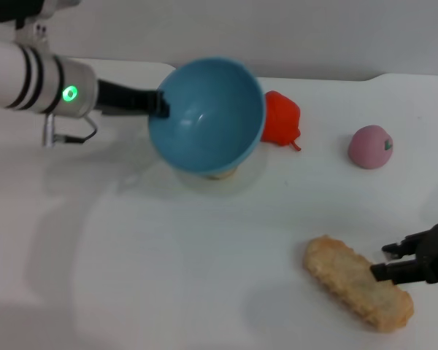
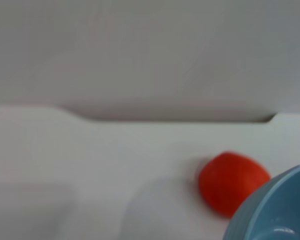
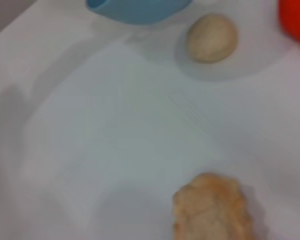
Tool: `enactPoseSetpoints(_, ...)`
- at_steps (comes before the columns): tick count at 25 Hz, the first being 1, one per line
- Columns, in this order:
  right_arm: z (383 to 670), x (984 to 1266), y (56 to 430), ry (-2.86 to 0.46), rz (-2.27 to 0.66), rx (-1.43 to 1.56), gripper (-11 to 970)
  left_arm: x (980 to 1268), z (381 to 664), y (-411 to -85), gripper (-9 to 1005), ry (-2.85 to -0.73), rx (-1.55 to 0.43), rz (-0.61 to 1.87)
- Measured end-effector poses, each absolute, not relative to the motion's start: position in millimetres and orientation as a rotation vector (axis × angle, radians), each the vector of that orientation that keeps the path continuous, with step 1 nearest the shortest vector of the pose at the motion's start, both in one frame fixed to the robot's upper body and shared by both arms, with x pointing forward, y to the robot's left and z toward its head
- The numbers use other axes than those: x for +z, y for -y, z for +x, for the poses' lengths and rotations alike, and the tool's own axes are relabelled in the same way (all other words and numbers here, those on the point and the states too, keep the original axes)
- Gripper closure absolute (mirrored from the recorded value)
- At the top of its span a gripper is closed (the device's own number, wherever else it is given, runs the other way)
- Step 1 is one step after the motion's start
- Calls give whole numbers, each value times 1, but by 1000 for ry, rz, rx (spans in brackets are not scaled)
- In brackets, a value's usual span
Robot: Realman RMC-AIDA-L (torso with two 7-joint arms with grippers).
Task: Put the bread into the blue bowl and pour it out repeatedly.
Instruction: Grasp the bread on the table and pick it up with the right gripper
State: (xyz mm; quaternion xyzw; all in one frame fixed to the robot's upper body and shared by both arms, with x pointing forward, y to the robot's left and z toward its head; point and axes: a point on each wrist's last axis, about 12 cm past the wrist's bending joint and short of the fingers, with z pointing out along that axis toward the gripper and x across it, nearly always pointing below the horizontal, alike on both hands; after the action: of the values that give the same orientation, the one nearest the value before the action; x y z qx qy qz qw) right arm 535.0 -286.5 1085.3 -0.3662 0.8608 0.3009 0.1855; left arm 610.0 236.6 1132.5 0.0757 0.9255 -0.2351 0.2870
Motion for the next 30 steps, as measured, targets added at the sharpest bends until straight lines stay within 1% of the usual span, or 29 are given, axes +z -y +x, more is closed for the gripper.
enactPoseSetpoints(6, 539, 1084, 266, -2446, -1167, 826, 423, 1124, 594, -251, 971, -2565, -597, 201)
enactPoseSetpoints(12, 546, 1078, 261, -2515, -1186, 696, 423, 1115, 580, -257, 971, -2643, -601, 202)
enactPoseSetpoints(20, 548, 1068, 246, -2522, -1282, 653, 423, 1118, 581, -254, 971, -2631, -600, 199)
enactPoseSetpoints(27, 550, 1058, 234, -2528, -1296, 682, 423, 1118, 582, -250, 972, -2621, -609, 208)
enactPoseSetpoints(30, 550, 1060, 234, -2501, -1322, 664, 466, 1119, 582, -246, 972, -2617, -618, 222)
